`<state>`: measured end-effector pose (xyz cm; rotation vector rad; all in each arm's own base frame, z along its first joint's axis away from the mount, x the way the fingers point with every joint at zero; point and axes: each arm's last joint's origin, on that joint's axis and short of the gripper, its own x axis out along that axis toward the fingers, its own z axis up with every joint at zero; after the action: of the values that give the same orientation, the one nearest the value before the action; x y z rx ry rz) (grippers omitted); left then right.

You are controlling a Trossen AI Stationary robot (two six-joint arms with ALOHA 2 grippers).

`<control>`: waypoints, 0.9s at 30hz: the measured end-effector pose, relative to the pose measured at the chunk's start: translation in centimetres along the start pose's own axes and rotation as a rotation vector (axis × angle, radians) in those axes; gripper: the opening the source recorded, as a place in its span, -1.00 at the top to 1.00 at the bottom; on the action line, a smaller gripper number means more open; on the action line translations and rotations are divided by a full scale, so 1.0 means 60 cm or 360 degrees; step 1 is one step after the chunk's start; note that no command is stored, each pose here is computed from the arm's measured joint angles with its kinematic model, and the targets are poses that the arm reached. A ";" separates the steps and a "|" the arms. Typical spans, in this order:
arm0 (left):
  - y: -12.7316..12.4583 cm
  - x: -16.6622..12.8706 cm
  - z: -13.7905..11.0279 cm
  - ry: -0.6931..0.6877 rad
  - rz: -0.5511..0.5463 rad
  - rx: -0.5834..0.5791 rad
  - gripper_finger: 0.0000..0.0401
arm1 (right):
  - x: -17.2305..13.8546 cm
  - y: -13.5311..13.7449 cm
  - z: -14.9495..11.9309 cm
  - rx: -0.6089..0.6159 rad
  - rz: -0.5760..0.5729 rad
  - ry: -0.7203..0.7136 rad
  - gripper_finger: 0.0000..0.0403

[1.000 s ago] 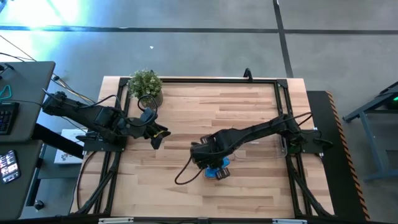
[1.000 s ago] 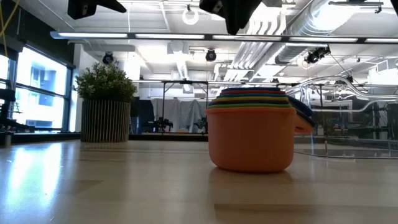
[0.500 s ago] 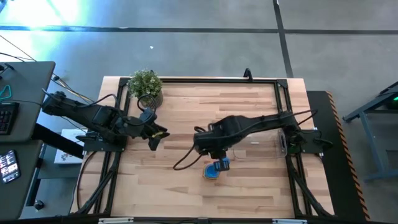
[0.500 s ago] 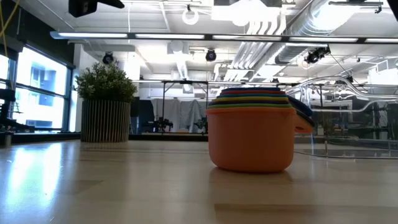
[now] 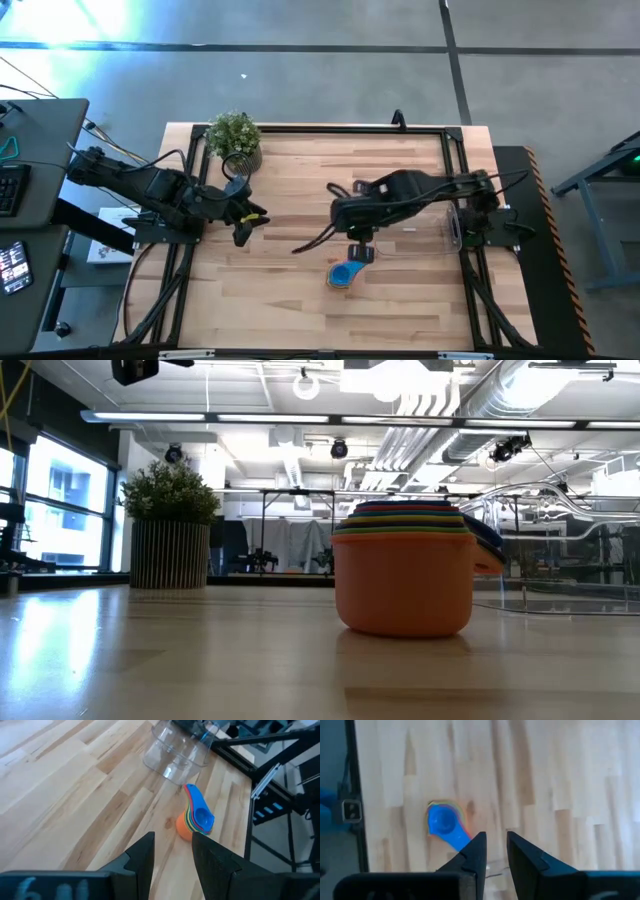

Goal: Nest measuring cups in basket
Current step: Put the stacked measuring cups into the transparent bin

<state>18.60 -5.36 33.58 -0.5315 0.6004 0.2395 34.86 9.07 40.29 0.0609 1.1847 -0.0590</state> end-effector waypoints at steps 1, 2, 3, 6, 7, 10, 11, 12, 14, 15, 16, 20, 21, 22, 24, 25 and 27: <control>0.000 0.000 0.000 -0.0003 -0.0002 0.0003 0.39 | -0.011 -0.003 -0.003 0.0017 -0.0028 -0.0037 0.67; 0.000 0.000 0.000 -0.0002 -0.0001 0.0011 0.39 | -0.024 -0.006 -0.008 0.0028 -0.0061 -0.0078 0.67; 0.000 0.000 0.000 0.0002 0.0002 0.0020 0.39 | -0.037 -0.009 -0.012 0.0033 -0.0093 -0.0121 0.67; 0.003 -0.002 -0.003 0.0029 0.0025 0.0059 0.39 | -0.067 -0.018 -0.023 0.0045 -0.0196 -0.0229 0.67; 0.005 -0.002 -0.005 0.0046 0.0041 0.0075 0.39 | -0.075 -0.020 -0.027 0.0048 -0.0218 -0.0256 0.67; 0.014 -0.005 -0.012 0.0113 0.0105 0.0113 0.39 | -0.098 -0.029 -0.036 0.0092 -0.0261 -0.0330 0.67; 0.018 -0.008 -0.014 0.0135 0.0127 0.0124 0.39 | -0.105 -0.031 -0.040 0.0104 -0.0266 -0.0348 0.67; 0.021 -0.011 -0.016 0.0150 0.0142 0.0130 0.39 | -0.108 -0.032 -0.041 0.0112 -0.0280 -0.0361 0.67; 0.028 -0.018 -0.020 0.0185 0.0173 0.0170 0.39 | -0.108 -0.034 -0.045 0.0134 -0.0307 -0.0363 0.67; 0.032 -0.023 -0.021 0.0200 0.0182 0.0203 0.39 | -0.107 -0.035 -0.048 0.0147 -0.0324 -0.0359 0.67; 0.035 -0.029 -0.022 0.0195 0.0175 0.0232 0.39 | -0.105 -0.037 -0.051 0.0163 -0.0336 -0.0349 0.67; 0.058 -0.052 -0.035 0.0140 0.0116 0.0345 0.39 | -0.088 -0.043 -0.073 0.0251 -0.0371 -0.0259 0.67; 0.065 -0.058 -0.039 0.0112 0.0094 0.0345 0.39 | -0.082 -0.045 -0.080 0.0283 -0.0380 -0.0234 0.67; 0.073 -0.063 -0.044 0.0084 0.0072 0.0349 0.39 | -0.078 -0.046 -0.085 0.0317 -0.0385 -0.0222 0.67; 0.089 -0.073 -0.056 0.0033 0.0033 0.0382 0.39 | -0.071 -0.049 -0.097 0.0380 -0.0394 -0.0200 0.67; 0.095 -0.077 -0.061 -0.0010 0.0000 0.0392 0.39 | -0.068 -0.050 -0.102 0.0403 -0.0397 -0.0189 0.67; 0.110 -0.083 -0.072 -0.0097 -0.0062 0.0394 0.39 | -0.064 -0.053 -0.112 0.0457 -0.0389 -0.0181 0.67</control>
<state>10.13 -2.46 30.84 -0.2952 0.5508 0.1413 26.95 6.49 41.28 0.1633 1.0585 -0.4426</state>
